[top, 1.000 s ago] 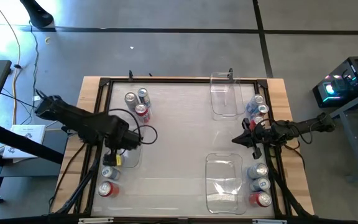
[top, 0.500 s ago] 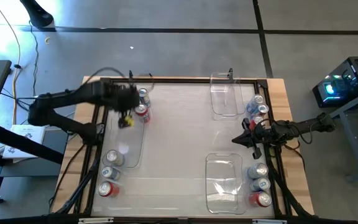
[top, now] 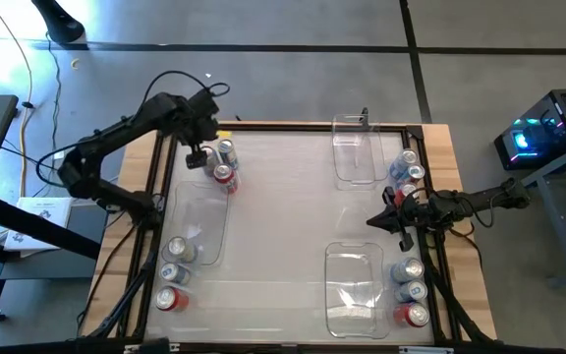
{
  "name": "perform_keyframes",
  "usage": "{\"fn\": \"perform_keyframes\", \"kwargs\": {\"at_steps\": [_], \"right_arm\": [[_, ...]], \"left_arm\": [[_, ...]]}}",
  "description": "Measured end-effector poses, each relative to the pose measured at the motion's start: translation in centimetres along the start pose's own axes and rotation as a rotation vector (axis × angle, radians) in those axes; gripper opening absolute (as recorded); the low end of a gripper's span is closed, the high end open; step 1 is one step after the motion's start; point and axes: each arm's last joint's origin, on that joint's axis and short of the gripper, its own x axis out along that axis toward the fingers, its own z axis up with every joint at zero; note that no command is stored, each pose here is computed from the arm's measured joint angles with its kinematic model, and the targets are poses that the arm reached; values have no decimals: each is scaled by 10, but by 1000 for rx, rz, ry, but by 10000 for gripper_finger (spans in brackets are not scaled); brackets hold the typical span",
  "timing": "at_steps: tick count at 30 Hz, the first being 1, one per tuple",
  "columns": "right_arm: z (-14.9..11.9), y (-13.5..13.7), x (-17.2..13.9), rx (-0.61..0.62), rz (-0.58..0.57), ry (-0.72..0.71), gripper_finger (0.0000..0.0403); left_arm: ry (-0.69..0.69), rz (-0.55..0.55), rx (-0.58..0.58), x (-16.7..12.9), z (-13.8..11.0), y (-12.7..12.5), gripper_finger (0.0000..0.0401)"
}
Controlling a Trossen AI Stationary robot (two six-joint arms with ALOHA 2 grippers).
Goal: Sort soda cans
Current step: Put the top left blue and white soda can into the middle left transparent bin
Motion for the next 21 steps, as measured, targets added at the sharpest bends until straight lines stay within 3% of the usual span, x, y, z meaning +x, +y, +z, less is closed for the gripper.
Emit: {"fn": "perform_keyframes", "kwargs": {"at_steps": [8, 21], "right_arm": [[0, 0, 0, 0, 0, 0, 0], [0, 0, 0, 0, 0, 0, 0]], "left_arm": [[35, -26, 188, 11, 5, 4, 340], [75, -55, 177, 30, 16, 8, 340]]}}
